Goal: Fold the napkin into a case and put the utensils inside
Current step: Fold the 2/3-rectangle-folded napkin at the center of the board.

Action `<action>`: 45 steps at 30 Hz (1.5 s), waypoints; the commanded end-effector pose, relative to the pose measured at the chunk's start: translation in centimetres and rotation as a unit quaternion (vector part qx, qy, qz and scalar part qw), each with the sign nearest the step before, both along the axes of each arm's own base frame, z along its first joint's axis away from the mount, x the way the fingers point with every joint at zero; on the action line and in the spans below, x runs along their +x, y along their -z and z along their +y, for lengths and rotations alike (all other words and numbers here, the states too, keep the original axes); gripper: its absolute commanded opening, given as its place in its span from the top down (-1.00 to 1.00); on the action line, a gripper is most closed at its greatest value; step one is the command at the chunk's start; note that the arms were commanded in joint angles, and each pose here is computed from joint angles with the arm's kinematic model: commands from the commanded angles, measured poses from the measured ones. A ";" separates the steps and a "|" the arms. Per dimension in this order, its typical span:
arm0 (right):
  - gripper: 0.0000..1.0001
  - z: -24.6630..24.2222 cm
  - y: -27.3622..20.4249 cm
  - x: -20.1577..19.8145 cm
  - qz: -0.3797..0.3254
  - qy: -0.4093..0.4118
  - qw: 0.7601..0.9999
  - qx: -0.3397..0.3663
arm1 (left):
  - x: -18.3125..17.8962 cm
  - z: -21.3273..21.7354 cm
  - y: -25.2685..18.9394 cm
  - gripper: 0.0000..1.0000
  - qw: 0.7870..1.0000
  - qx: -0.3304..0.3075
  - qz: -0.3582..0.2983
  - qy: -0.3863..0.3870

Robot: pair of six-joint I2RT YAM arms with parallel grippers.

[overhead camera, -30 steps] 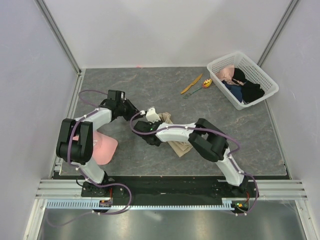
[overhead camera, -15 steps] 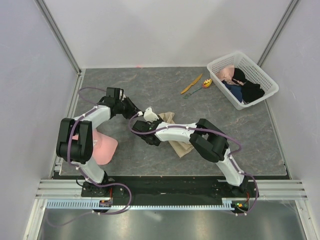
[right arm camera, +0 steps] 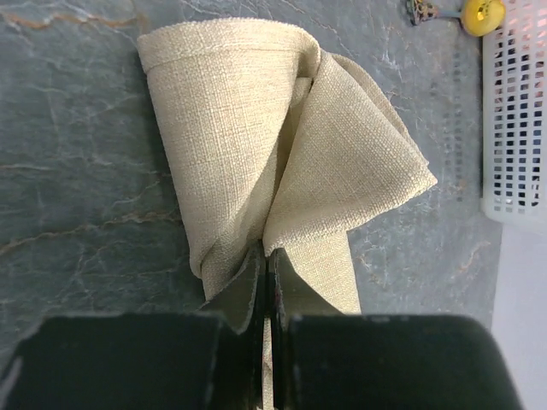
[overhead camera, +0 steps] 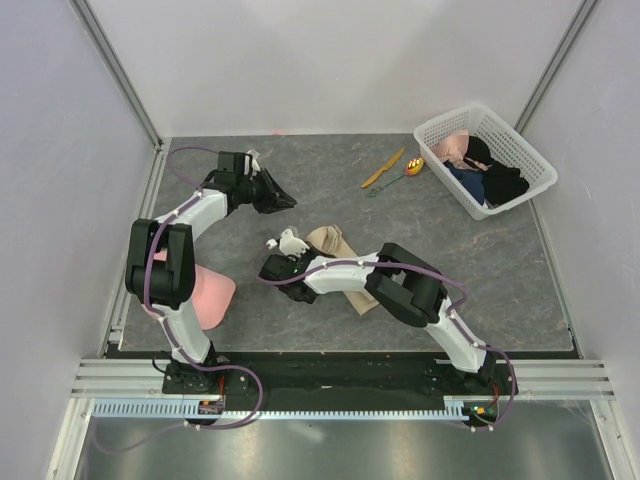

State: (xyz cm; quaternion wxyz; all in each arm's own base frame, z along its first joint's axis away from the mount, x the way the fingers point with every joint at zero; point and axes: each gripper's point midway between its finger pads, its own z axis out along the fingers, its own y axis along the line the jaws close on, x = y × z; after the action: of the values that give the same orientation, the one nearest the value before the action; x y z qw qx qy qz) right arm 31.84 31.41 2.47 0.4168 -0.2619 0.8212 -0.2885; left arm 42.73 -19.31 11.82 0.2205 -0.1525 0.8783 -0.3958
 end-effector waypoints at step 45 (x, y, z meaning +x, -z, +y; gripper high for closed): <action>-0.43 -0.4 -7.6 3.0 0.330 -0.035 0.705 0.626 | -8.6 -4.1 6.5 0.86 0.984 0.147 0.079 0.056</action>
State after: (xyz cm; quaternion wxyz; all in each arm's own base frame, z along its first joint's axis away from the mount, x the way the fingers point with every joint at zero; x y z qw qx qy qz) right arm 34.84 29.84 10.53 0.2090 -0.0387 0.9018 0.3762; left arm 33.89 -24.35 6.92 0.1514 -0.1087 0.9369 -0.2957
